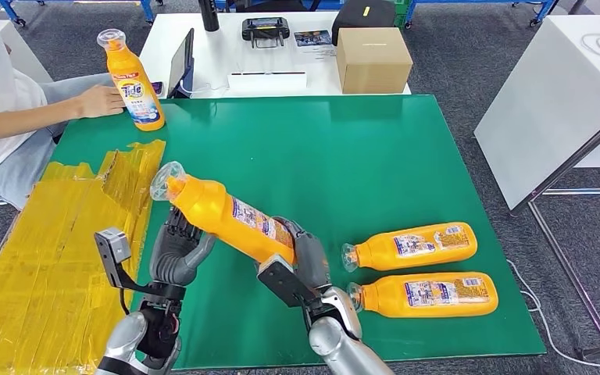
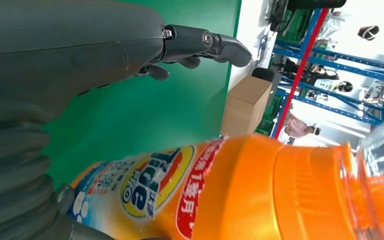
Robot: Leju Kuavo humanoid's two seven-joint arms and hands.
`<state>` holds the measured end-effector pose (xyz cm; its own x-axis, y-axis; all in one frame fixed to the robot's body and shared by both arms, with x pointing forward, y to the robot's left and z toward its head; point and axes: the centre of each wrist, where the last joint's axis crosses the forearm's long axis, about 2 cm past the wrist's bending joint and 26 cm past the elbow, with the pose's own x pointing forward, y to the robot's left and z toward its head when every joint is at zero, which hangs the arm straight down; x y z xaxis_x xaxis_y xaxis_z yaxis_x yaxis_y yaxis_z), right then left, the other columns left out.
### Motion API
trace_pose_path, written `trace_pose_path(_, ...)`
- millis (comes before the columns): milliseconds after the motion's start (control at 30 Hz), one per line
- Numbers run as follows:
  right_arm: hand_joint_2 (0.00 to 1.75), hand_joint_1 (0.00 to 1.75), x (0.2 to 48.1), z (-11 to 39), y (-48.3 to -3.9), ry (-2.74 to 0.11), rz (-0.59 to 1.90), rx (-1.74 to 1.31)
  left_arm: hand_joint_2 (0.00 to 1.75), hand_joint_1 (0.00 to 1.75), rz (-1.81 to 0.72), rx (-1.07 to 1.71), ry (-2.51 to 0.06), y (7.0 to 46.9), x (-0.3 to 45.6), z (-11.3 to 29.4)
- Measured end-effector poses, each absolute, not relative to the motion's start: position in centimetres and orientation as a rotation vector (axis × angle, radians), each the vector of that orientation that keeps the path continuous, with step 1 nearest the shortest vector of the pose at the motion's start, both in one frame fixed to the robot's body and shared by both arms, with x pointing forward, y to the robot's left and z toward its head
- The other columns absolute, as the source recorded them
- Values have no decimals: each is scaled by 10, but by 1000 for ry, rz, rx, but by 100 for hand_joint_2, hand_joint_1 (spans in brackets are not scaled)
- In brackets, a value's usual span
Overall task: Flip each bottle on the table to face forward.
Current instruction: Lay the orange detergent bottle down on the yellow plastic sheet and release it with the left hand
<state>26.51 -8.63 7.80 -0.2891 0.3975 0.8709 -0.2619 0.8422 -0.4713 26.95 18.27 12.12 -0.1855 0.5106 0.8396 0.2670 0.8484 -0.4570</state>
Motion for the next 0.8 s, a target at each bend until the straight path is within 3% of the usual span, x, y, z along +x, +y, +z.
trace_pose_path(367,175,175,261,70,-80,-1696,732,-50,175,0,223,-617,-1773,179,270,122)
trace_pose_path(700,175,175,262,67,-74,-1642,813,205,175,1,209,-671,-1762,175,274,122)
trace_pose_path(800,175,175,263,67,-75,-1650,845,214,175,59,209,-678,-1757,174,275,120)
